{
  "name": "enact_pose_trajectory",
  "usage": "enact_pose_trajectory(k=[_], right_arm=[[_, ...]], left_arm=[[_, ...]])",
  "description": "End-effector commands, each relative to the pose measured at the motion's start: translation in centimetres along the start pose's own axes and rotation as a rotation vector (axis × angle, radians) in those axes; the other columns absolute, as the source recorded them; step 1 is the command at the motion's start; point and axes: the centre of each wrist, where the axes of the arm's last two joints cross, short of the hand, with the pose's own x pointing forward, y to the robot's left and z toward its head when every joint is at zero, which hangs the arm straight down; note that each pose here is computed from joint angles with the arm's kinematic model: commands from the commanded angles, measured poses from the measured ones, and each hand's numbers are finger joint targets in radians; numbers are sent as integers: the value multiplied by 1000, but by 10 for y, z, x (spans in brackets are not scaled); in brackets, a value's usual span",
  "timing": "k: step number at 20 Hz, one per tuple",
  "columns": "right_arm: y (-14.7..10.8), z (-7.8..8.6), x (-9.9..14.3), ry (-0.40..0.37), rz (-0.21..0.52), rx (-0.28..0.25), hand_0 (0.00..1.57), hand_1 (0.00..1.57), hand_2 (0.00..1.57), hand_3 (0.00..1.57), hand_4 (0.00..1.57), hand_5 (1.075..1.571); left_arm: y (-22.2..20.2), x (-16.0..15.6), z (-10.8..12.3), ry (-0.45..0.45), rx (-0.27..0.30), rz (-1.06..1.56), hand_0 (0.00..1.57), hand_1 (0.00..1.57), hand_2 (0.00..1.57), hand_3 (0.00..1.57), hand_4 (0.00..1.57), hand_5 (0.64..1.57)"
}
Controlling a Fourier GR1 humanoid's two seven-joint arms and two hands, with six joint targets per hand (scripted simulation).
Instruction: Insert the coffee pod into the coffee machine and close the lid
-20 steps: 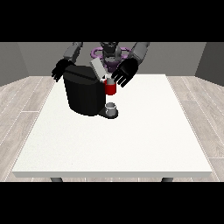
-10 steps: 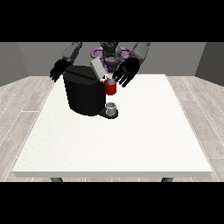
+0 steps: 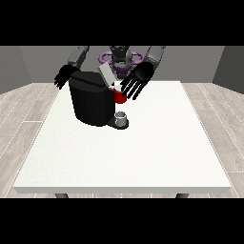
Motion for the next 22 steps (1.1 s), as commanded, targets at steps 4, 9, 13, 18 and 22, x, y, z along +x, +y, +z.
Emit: enact_pose_trajectory(k=[4, 9, 13, 18, 22], right_arm=[[16, 9, -9, 44, -9, -23, 0, 0, 0, 0, 363, 1571], [-19, 2, -7, 62, -19, -22, 0, 0, 0, 0, 405, 1571], [-13, 28, -28, 45, -18, -33, 0, 0, 0, 0, 430, 1571], [-14, 41, -31, 105, -39, -37, 0, 0, 0, 0, 445, 1571], [-36, 46, -33, 119, 43, -30, 0, 0, 0, 0, 357, 1571]], left_arm=[[-8, 5, -3, -1, -51, 6, 0, 0, 0, 0, 0, 1571], [-19, -6, 4, 15, -62, 4, 0, 0, 0, 0, 0, 1571], [-37, -16, 10, 27, -67, 76, 0, 0, 0, 0, 0, 1571], [-81, -36, 23, 94, -57, 400, 0, 0, 0, 0, 0, 1571], [-130, -37, 33, 112, -31, 712, 0, 0, 0, 0, 261, 1571]])
